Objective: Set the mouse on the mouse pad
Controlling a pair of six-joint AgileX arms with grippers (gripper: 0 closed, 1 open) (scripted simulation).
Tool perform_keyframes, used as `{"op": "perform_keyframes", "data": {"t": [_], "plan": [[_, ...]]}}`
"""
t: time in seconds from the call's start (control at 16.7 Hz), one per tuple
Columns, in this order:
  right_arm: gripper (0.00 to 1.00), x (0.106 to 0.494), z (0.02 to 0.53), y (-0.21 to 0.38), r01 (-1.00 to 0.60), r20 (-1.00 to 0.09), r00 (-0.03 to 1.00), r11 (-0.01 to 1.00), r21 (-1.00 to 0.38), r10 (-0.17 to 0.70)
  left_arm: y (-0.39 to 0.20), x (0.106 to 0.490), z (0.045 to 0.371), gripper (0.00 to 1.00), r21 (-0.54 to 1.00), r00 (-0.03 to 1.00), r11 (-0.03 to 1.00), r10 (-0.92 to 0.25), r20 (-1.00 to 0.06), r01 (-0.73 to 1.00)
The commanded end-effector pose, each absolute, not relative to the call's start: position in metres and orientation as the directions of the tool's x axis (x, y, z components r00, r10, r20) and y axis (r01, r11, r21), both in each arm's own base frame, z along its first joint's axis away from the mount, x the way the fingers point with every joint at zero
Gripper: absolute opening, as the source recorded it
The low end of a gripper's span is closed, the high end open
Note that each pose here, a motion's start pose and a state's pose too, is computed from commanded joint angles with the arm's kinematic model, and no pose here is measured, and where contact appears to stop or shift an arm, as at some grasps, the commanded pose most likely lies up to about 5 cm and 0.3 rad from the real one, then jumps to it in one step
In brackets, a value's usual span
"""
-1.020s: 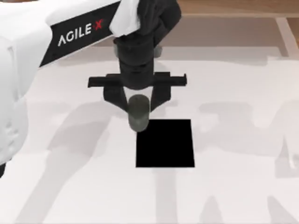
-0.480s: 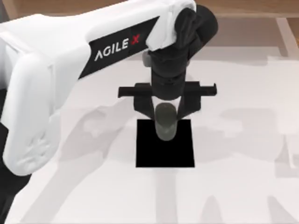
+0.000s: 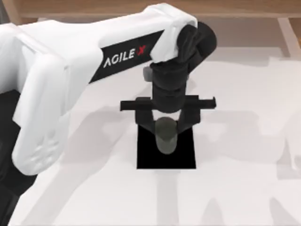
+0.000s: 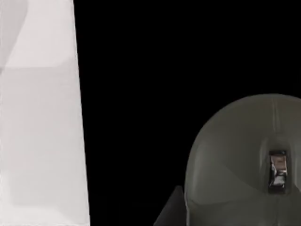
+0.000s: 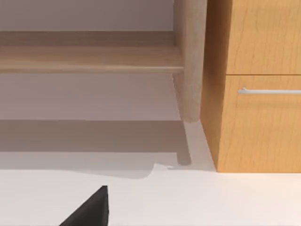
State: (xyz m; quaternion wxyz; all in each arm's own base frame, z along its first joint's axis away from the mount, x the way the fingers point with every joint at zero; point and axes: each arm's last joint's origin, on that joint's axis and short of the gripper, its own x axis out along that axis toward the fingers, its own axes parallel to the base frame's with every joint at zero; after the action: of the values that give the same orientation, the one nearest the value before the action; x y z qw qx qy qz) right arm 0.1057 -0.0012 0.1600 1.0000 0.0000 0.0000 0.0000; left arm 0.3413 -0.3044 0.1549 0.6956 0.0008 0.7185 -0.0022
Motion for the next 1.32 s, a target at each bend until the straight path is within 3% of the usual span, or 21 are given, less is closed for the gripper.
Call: {"op": "perform_keyframes", "data": {"t": [0.96, 1.32], "plan": [[1.00, 0.106, 0.160, -0.001, 0.000, 0.000, 1.000, 1.000, 0.000, 0.000, -0.304, 0.342, 0.141, 0.00, -0.011, 0.034, 1.000, -0.011, -0.999, 0.022], [1.00, 0.106, 0.160, -0.001, 0.000, 0.000, 1.000, 1.000, 0.000, 0.000, -0.304, 0.342, 0.141, 0.45, -0.011, 0.034, 1.000, -0.011, -0.999, 0.022]]}}
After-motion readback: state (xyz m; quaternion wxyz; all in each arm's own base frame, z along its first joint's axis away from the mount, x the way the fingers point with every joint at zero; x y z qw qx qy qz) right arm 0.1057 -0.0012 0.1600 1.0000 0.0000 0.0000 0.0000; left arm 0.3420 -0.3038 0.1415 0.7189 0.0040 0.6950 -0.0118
